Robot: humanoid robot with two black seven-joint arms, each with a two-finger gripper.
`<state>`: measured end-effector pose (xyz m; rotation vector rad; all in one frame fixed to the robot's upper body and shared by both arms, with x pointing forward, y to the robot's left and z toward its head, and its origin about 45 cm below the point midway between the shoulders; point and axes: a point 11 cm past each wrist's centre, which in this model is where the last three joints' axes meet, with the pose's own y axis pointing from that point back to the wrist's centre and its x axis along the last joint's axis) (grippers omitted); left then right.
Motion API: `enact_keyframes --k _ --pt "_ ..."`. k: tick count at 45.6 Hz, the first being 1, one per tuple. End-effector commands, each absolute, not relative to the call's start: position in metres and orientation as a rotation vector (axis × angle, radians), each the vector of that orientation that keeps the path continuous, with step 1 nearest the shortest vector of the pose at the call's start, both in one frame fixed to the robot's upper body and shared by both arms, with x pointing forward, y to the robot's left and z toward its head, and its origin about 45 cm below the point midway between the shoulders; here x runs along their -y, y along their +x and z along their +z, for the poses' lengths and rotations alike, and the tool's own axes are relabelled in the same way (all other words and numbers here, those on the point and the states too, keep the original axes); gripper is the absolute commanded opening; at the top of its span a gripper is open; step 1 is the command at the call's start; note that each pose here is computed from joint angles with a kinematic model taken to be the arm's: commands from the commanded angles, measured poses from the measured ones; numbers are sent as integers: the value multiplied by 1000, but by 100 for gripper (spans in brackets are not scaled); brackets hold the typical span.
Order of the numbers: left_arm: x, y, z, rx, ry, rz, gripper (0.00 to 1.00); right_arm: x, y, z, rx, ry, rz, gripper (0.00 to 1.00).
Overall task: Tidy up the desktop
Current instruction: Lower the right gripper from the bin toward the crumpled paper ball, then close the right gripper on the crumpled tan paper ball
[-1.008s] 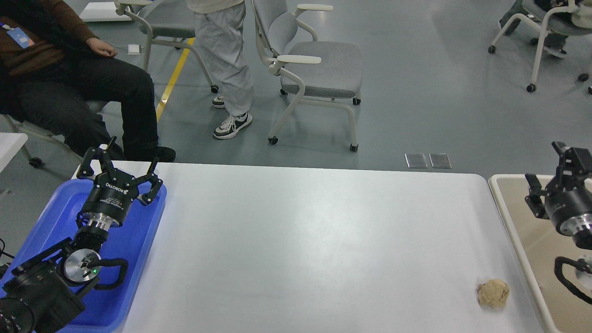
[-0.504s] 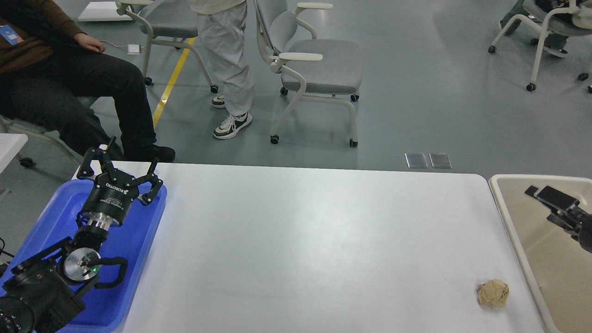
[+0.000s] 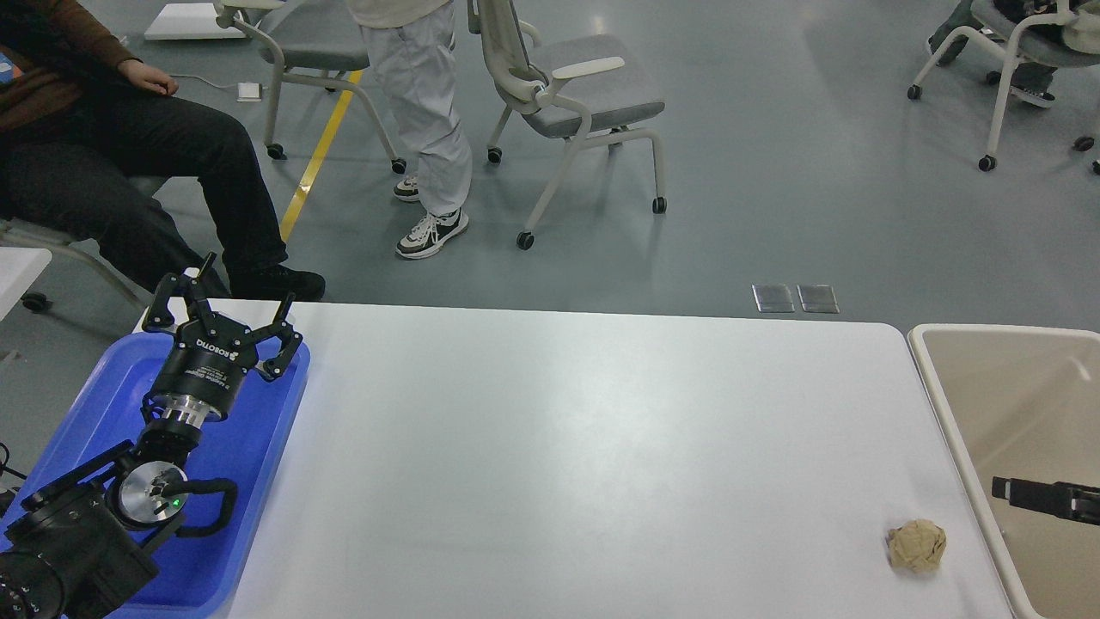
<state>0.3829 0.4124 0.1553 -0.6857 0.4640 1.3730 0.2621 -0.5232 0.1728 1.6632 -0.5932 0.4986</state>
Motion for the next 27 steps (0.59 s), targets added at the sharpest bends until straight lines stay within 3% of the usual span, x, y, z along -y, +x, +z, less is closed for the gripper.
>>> enact_keyframes --k 1,18,27 --pt "-412 383 155 -464 -686 1373 98 503 252 150 354 1675 551 100" --pt "-412 383 155 -464 -686 1373 98 453 268 121 288 1771 587 100" --pt "-412 383 155 -464 -686 1373 98 461 268 103 274 1734 568 100"
